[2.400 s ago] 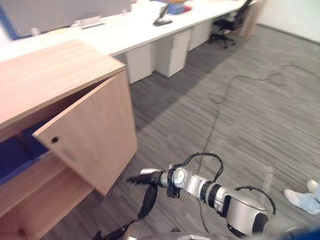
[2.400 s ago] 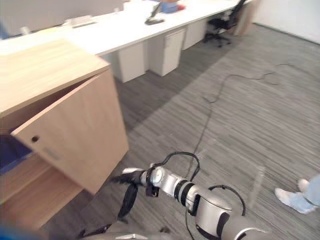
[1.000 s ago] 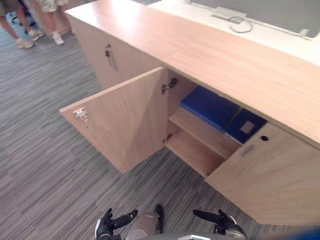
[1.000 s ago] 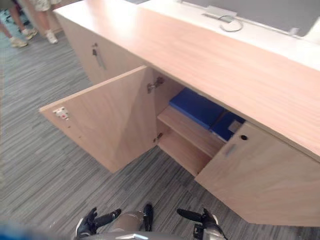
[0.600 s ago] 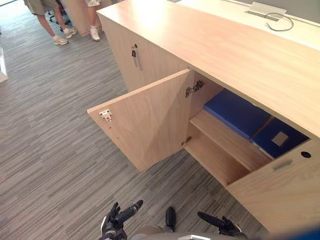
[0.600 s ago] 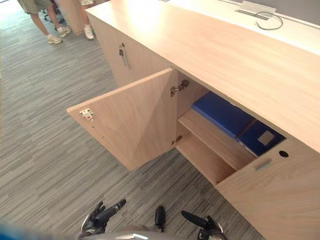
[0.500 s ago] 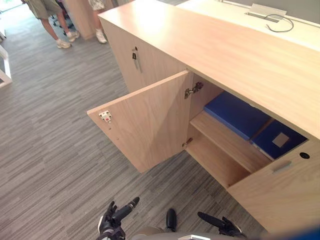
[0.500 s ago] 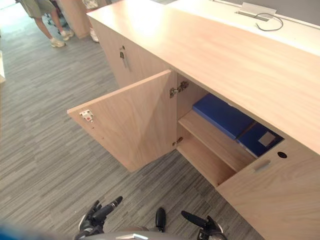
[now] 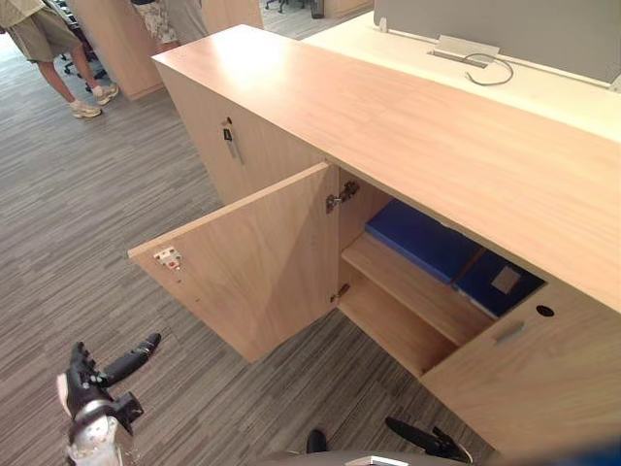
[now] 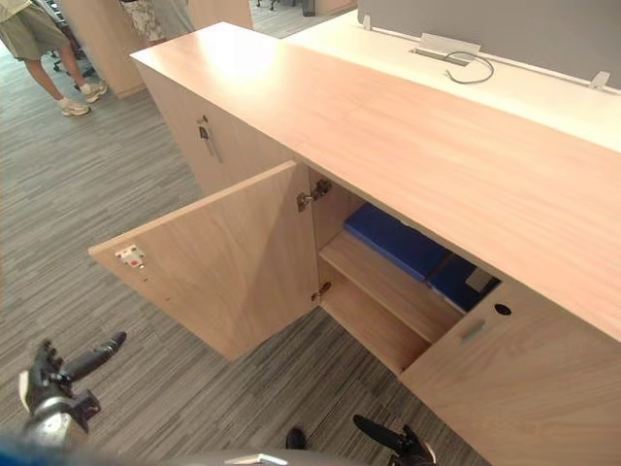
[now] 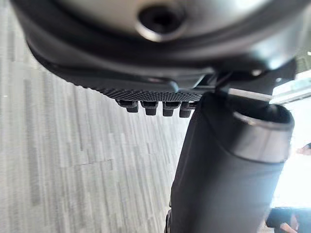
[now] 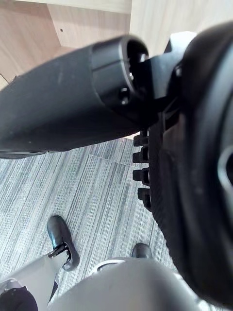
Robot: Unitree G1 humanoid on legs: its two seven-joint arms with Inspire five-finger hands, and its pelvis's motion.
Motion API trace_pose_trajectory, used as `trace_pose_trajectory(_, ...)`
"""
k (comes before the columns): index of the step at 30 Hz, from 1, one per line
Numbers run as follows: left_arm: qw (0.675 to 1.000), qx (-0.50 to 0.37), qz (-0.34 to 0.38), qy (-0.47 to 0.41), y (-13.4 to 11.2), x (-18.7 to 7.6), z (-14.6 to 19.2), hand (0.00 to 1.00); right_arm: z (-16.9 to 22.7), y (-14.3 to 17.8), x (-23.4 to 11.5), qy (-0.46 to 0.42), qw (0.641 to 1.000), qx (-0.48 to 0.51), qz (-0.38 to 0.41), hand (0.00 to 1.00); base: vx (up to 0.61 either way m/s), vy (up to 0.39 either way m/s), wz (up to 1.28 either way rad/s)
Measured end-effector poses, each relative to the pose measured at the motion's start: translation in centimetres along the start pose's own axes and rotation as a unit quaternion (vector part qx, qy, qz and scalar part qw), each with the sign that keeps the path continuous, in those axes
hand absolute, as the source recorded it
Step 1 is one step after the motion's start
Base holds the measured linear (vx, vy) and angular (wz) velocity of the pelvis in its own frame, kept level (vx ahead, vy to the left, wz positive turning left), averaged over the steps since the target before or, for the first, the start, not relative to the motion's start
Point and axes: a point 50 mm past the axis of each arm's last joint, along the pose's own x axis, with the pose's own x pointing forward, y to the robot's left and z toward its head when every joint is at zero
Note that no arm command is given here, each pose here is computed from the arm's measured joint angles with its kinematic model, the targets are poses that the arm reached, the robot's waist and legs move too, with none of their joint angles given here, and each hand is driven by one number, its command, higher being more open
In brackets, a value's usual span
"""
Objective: Walk over to the cabinet, pick up the folder, carry it to the office cabinet, place the folder inside the office cabinet, then close the office cabinet door
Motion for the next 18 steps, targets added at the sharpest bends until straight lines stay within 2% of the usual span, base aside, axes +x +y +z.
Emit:
trace_pose_trajectory(4,0.999,0.025,0.008,-0.047,0.6,1.3,3.2,1.0,-0.2,0.4,0.0,0.003,1.0,-0.009,0.013,1.0,0.11,-0.034,-0.07)
trace_pose_trajectory(9,0.995,0.045,-0.003,-0.089,0.1,2.3,6.2,1.0,0.2,0.0,0.0,-0.004,1.0,-0.021,0.016,1.0,0.03,-0.101,-0.11)
trace_pose_trajectory(11,0.99,0.08,-0.021,-0.111,-0.7,2.8,7.8,1.0,0.2,0.2,0.0,-0.005,0.999,-0.031,0.024,1.0,-0.06,-0.17,-0.06)
trace_pose_trajectory(15,0.988,0.087,-0.07,-0.105,-2.1,2.9,7.8,1.0,0.0,-0.7,0.0,0.001,0.999,-0.034,0.016,1.0,-0.07,-0.184,-0.2)
trace_pose_trajectory(18,0.976,0.108,-0.153,-0.107,-4.6,2.7,7.9,1.0,-0.6,-2.1,-0.3,0.01,0.999,-0.032,0.0,1.0,-0.06,-0.119,-0.03)
